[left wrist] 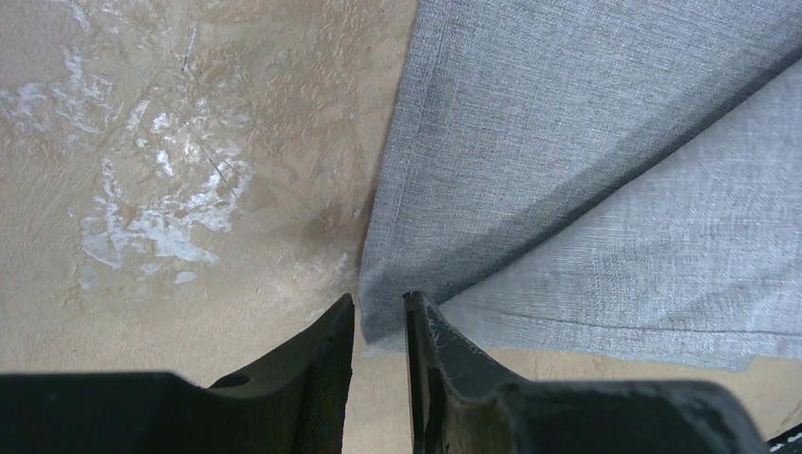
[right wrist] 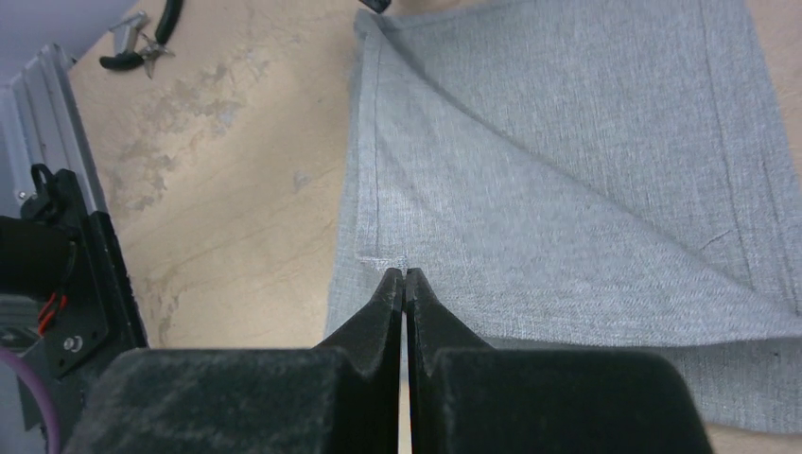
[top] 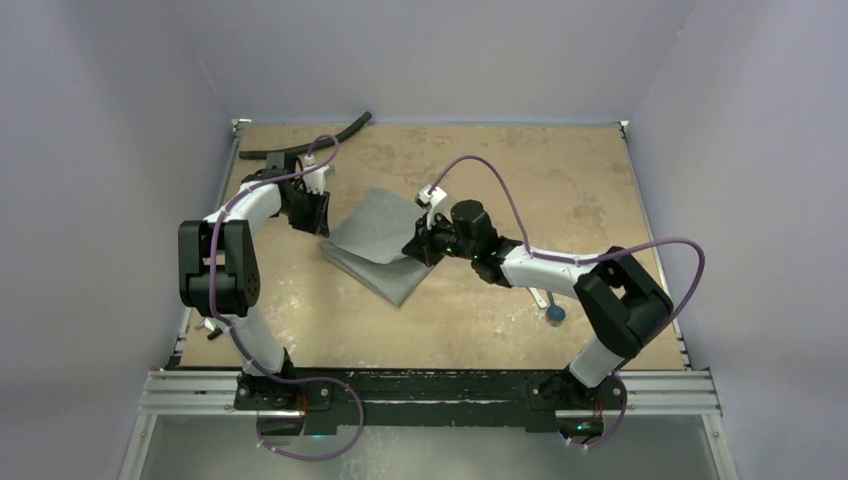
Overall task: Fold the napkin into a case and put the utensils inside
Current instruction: Fold the top corner of the square-folded napkin at the center of the board.
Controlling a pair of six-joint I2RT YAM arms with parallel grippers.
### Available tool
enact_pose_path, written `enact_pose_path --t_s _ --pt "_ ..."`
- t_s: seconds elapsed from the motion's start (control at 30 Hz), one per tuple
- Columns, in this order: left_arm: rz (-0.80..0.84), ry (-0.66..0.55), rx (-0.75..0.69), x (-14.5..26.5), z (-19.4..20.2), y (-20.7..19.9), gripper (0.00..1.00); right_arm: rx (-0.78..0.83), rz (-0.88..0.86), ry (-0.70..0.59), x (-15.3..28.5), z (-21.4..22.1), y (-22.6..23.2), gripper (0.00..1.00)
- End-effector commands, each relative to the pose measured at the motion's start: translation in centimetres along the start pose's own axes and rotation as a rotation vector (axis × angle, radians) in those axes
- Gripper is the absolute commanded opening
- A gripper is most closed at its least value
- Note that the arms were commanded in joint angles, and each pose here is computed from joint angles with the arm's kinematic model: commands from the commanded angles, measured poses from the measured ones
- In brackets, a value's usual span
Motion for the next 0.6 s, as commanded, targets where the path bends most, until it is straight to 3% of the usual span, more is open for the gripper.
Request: enact_pose_path --t_s 0.0,0.57 --pt "-0.023 -0.058 -0.027 1.8 -1.3 0.1 0.25 0.01 -0.068 -0.085 1.1 -2.0 1.8 0.0" --pt "-0.046 -0.066 -0.036 2.5 -1.9 0.4 0.25 0.002 -0.138 0.03 -2.3 1.7 3.2 0.0"
Point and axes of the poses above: each gripper's point midway between its finger pads, its own x axis back along the fingers, its own y axis along the line the jaws close on, z = x × y, the point moved 6 cm from there along x, back along the fingers, and after that the axes turned 6 degrees about -x, right-handed, at the moved point
